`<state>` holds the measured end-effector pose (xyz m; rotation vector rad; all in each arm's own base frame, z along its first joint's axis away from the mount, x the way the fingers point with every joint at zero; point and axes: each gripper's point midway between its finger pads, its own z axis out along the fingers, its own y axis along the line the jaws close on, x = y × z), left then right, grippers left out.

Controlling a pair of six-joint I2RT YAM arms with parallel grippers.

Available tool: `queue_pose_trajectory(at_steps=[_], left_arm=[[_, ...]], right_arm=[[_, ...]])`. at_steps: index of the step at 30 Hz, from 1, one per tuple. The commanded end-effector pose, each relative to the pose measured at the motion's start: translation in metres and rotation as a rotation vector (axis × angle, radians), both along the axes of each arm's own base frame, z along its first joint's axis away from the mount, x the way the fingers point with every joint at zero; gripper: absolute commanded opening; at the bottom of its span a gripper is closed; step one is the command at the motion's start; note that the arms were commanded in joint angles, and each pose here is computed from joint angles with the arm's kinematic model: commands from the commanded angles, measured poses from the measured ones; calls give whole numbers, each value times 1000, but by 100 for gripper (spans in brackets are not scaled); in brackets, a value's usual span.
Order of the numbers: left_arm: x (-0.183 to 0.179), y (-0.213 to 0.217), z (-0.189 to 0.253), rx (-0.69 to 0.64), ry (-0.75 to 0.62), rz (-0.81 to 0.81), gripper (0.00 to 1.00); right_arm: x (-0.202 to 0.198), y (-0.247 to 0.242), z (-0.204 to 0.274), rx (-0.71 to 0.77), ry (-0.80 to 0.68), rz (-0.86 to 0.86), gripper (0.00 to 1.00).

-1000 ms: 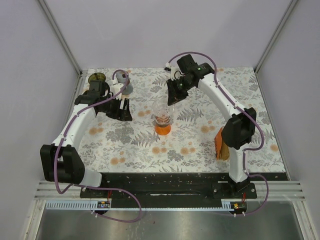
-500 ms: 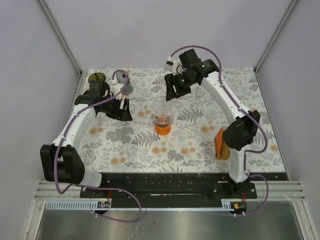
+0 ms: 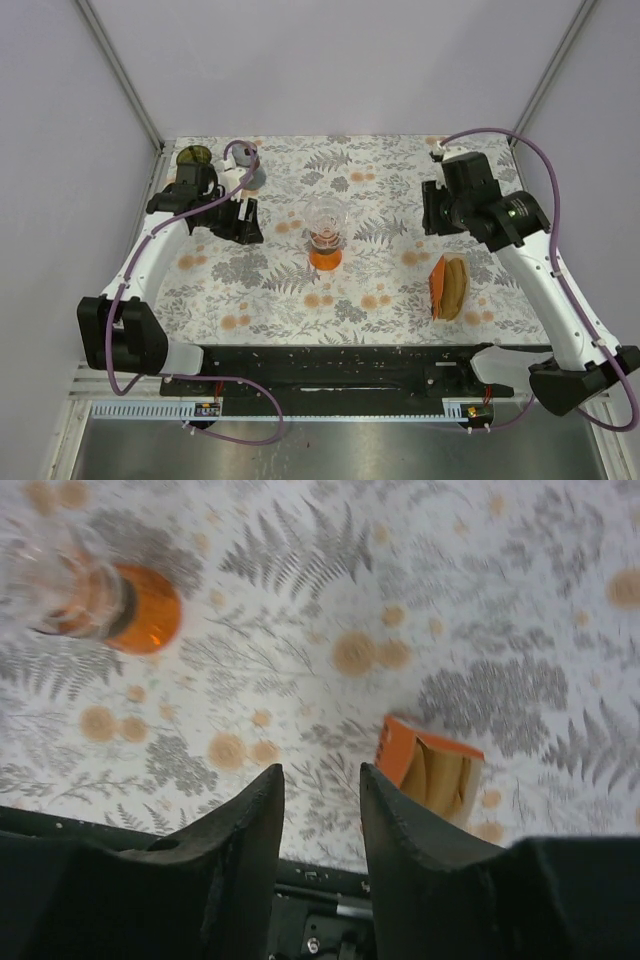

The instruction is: Place the coffee filter in the dripper

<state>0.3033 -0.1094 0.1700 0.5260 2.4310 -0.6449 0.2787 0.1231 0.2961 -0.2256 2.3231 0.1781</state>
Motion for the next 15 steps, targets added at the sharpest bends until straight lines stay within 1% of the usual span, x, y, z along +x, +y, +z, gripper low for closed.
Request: queue_pose_trajectory(at_steps=[1, 3, 6, 9, 11, 13, 15], left_arm=[[1, -2, 18, -22, -90, -24, 75], [1, -2, 21, -25, -103, -25, 75], [-2, -3, 24, -32, -116, -35, 75], [-4, -4, 27, -38, -129, -42, 75], [-4, -4, 29, -40, -136, -43, 75], [-4, -3, 31, -40, -147, -37, 75], [-4, -3, 32, -40, -151, -35, 75]], right_arm=[[-16, -43, -56, -60, 133, -221, 42], [-23, -48, -67, -54, 153, -226, 40], [-22, -52, -82, -50, 147, -199, 37], [-16, -63, -94, -115, 92, -169, 20], [-13, -67, -101, -138, 65, -149, 18], [-14, -70, -102, -156, 38, -132, 18], [-14, -72, -104, -144, 25, -135, 20]])
